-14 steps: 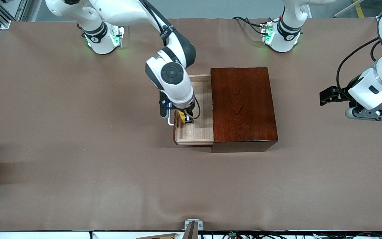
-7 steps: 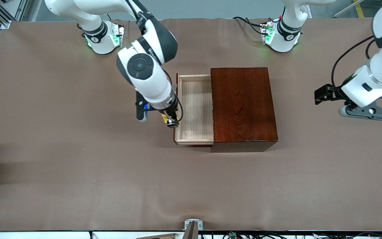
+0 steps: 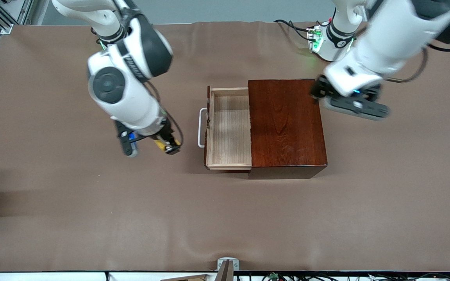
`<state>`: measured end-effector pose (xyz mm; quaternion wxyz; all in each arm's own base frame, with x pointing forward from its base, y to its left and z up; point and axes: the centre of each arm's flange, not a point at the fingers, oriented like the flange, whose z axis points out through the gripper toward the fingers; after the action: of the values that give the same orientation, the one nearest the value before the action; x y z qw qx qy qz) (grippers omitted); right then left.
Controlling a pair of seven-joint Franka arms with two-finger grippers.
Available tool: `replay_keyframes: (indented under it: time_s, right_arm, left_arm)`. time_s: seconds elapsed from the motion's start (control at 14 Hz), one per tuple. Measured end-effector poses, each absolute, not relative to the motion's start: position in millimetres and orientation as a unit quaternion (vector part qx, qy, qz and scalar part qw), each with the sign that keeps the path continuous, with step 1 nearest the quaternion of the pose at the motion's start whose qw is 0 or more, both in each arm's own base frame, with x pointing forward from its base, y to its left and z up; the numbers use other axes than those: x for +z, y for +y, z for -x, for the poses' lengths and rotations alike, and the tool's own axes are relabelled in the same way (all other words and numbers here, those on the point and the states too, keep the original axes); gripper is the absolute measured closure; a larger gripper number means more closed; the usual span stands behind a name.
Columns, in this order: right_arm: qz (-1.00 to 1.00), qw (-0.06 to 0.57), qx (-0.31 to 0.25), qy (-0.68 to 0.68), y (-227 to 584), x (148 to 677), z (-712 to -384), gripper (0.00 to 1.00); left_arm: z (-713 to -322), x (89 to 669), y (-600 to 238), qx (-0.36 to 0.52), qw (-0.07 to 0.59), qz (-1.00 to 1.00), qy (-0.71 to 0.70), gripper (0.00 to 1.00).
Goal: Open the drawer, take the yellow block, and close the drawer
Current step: 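Grasp the yellow cube and lift it out with the right gripper, then carry the cube away with the right gripper while the left gripper reaches the drawer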
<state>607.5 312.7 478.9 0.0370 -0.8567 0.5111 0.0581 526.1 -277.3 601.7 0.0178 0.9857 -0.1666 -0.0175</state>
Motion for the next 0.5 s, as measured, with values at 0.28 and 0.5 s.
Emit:
replay_keyframes:
  time_s: [0.28, 0.5]
  right_arm:
    - [0.910, 0.030, 0.068, 0.408, 260, 474, -625, 0.40]
    - [0.946, 0.029, 0.079, 0.312, 205, 461, -639, 0.40]
  left_arm:
    - [-485, 584, -361, -0.030, 0.029, -0.968, -0.247, 0.00]
    - [-460, 557, -425, -0.010, 0.021, -0.951, -0.307, 0.00]
